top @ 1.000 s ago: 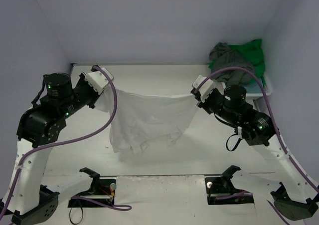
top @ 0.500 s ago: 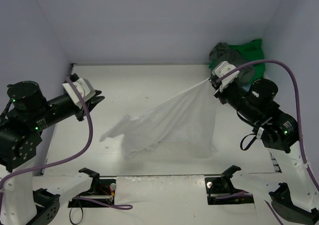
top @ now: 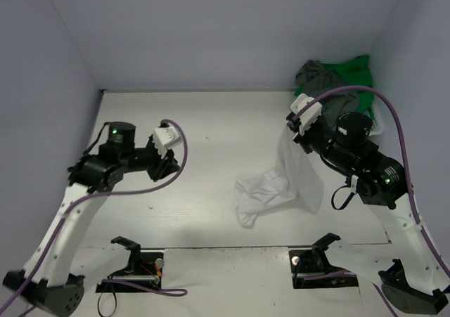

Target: Fold and stack the t-shirts

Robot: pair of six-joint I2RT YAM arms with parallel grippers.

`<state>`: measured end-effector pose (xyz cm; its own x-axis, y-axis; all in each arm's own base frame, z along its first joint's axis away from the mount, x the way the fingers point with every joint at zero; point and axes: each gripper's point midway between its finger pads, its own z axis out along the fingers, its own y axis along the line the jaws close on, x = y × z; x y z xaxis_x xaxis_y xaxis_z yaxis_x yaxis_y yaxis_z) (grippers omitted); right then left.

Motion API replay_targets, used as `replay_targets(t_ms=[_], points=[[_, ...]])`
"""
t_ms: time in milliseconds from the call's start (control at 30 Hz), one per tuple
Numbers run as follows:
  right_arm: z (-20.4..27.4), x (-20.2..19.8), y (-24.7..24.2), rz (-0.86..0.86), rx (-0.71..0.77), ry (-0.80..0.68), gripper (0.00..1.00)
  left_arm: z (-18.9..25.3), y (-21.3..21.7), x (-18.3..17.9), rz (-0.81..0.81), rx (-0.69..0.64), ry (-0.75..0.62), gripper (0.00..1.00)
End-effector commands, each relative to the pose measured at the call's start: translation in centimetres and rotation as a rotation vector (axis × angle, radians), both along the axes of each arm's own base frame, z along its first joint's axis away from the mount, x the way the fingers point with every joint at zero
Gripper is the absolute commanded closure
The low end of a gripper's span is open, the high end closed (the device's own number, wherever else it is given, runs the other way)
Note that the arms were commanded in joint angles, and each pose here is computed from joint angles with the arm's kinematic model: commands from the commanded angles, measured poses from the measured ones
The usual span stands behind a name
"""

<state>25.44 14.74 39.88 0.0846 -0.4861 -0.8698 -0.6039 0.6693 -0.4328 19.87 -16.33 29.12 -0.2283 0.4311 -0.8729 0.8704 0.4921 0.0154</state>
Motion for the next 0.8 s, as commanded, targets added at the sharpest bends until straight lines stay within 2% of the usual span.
replay_targets(t_ms=[0,67,100,167,233,300,467,633,767], points=[[2.7,0.3,0.1,-0.004,0.061,-0.08,1.0,0.1,-2.0,3.7,0.015,-0.067,-0.062,0.81],[2.8,0.5,-0.1,-0.01,0.061,-0.08,1.0,-1.3,-3.6,4.5,-0.013,-0.049,-0.045,0.78],[2.8,0.6,-0.1,-0.013,0.06,-0.078,1.0,-1.6,-4.0,4.9,-0.014,-0.03,-0.047,0.69],[2.8,0.9,-0.1,-0.02,0.059,-0.077,1.0,-3.4,-5.9,5.0,-0.064,0.023,-0.011,0.62],[3.0,1.1,-0.2,-0.026,0.059,-0.079,1.0,-4.3,-7.9,5.1,-0.114,0.086,-0.006,0.6],[2.9,1.4,-0.6,-0.044,0.055,-0.078,1.0,-3.8,-9.4,5.4,-0.148,0.098,-0.021,0.59],[3.0,1.9,-1.7,-0.096,0.041,-0.094,1.0,-6.3,-14.5,5.3,-0.258,0.182,0.0,0.59],[3.0,2.2,-2.7,-0.143,0.021,-0.104,1.0,-10.1,-18.8,5.1,-0.352,0.255,0.005,0.53],[2.9,2.2,-3.0,-0.154,0.012,-0.107,1.0,-12.2,-20.7,5.4,-0.371,0.257,0.013,0.46]])
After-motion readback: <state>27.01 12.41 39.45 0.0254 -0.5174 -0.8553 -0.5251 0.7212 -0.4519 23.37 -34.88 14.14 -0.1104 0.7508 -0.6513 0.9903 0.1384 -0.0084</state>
